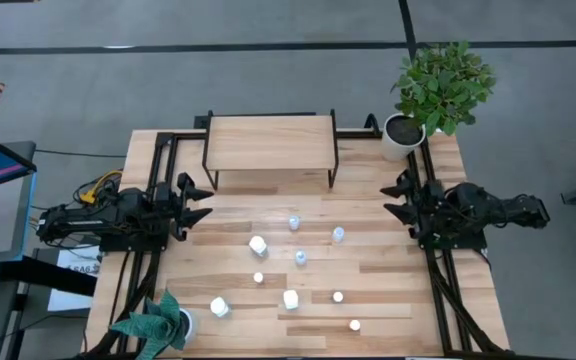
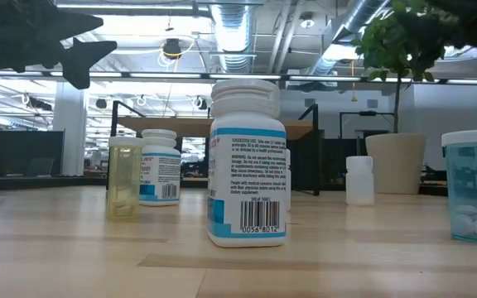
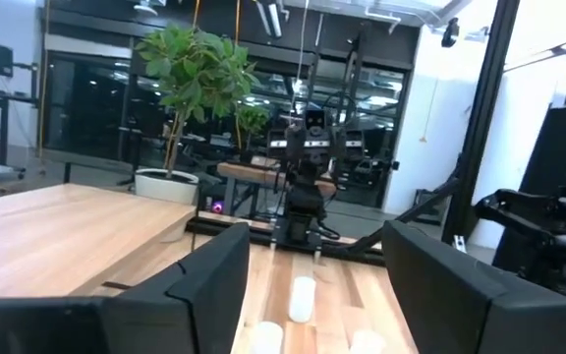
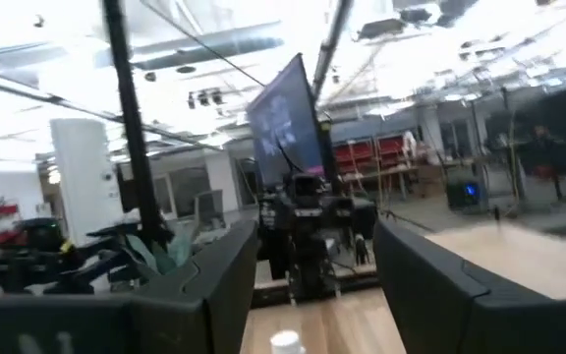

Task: Pick and place medicine bottles onto shelf by color
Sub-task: Put the top right transparent pill bottle on the shelf

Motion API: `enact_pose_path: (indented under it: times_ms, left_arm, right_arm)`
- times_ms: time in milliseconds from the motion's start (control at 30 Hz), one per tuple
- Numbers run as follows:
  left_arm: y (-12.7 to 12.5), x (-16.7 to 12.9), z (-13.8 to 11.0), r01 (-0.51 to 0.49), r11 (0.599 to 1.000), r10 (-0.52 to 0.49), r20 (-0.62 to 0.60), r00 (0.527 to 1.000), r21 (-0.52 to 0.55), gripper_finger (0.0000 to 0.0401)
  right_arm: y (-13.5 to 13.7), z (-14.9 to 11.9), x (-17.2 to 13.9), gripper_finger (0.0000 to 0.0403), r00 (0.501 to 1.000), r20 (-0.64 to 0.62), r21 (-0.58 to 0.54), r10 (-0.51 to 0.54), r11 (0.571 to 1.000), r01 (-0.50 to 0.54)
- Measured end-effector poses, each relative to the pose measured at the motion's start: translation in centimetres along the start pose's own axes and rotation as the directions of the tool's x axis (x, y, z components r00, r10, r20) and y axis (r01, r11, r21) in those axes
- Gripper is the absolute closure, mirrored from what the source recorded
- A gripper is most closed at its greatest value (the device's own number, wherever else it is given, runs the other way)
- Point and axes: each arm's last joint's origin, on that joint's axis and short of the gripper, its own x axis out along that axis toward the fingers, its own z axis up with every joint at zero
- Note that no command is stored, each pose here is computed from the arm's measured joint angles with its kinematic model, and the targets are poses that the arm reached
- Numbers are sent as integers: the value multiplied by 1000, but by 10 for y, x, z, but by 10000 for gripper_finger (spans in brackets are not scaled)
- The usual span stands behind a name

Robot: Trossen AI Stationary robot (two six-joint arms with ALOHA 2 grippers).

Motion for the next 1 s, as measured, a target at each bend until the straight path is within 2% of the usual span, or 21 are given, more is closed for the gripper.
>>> enact_pose_path:
  times_ms: [233, 333, 400, 467, 567, 700, 833, 1000]
  left_arm:
    - [1, 0, 0, -52, 999, 52, 9, 999, -2, 184]
    - [2, 0, 0, -73, 997, 73, 12, 997, -2, 184]
    - [3, 0, 0, -92, 996, 92, 14, 996, -2, 184]
    - [3, 0, 0, -119, 993, 119, 19, 993, 17, 184]
    - [4, 0, 1, -150, 987, 148, 27, 989, 60, 184]
    - [5, 0, 1, -163, 981, 161, 29, 987, 109, 184]
    - [5, 0, 1, -166, 979, 164, 29, 986, 117, 184]
    - [5, 0, 1, -166, 979, 164, 26, 986, 120, 184]
  right_arm:
    - [12, 29, 28, 185, 984, -176, -98, 28, 994, -46]
    - [17, 38, 49, 180, 959, -284, -156, 16, 986, -62]
    - [17, 42, 62, 176, 925, -378, -193, -40, 980, -37]
    - [16, 43, 72, 172, 871, -477, -229, -120, 973, 9]
    - [10, 38, 88, 168, 743, -631, -239, -223, 967, 87]
    - [0, 22, 103, 168, 526, -799, -227, -293, 956, 188]
    - [-9, -1, 115, 168, 353, -901, -189, -251, 961, 203]
    - [-12, -31, 129, 168, 262, -958, -95, -117, 991, 95]
